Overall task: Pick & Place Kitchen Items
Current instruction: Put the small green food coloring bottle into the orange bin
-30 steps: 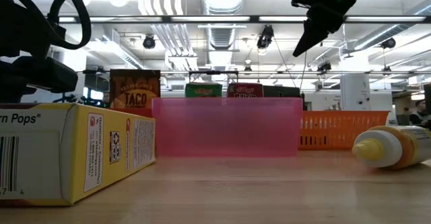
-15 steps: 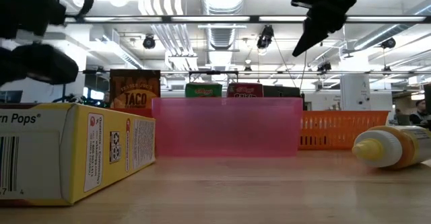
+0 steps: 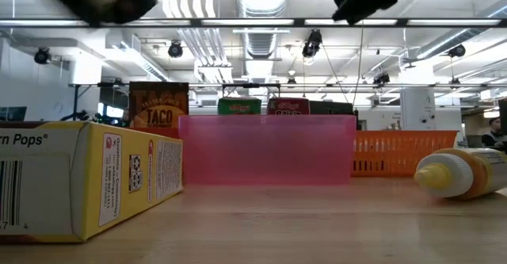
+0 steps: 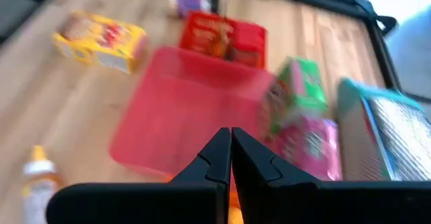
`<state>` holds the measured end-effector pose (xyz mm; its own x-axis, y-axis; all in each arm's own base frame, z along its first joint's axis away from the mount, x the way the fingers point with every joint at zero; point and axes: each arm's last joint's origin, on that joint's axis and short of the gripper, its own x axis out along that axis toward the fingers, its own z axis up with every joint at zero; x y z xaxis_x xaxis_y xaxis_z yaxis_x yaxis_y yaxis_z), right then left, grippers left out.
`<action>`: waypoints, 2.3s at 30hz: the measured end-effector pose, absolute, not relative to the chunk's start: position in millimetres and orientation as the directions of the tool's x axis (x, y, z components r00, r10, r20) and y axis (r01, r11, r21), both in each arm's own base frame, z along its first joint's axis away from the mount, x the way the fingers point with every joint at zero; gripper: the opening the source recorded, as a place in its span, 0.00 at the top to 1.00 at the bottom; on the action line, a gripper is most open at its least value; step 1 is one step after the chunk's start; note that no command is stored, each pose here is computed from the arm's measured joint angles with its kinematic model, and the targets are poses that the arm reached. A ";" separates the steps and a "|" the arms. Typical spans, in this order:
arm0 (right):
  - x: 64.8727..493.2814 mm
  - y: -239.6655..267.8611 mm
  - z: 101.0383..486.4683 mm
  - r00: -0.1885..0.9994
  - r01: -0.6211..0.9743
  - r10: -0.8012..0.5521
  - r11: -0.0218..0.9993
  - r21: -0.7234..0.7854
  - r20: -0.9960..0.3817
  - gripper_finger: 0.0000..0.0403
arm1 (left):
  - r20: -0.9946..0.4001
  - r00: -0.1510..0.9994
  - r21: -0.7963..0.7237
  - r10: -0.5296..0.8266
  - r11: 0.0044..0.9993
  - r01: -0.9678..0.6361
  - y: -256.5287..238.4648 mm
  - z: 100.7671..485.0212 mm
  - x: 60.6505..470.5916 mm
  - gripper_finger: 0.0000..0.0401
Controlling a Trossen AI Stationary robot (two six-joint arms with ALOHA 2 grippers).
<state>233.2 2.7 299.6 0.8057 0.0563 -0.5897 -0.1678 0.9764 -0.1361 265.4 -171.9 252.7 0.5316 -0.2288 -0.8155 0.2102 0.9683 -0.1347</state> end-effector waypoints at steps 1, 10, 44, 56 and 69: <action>233.9 7.1 300.7 0.813 -0.174 0.070 0.977 -0.125 -0.579 0.98 | -0.792 0.573 -0.115 -0.211 0.973 0.200 -166.8 259.2 267.8 0.76; 230.8 36.5 306.9 0.824 -0.088 -0.019 0.983 -0.161 -0.566 0.98 | -0.627 0.777 -0.083 0.052 0.988 -0.134 -105.2 290.8 292.0 0.76; 225.9 44.0 335.6 0.815 -0.082 0.071 0.997 0.008 -0.574 0.54 | -0.478 0.873 0.045 0.097 0.995 -0.086 -56.9 316.0 399.5 0.77; 224.1 43.4 332.0 0.796 -0.077 0.059 0.997 -0.005 -0.603 0.57 | -0.450 0.885 0.088 0.121 0.992 -0.091 -46.6 323.0 417.1 0.77; 224.3 40.8 332.4 0.804 -0.024 -0.030 0.996 -0.084 -0.594 0.58 | -0.387 0.912 0.082 0.136 0.990 -0.113 -34.8 329.0 421.7 0.77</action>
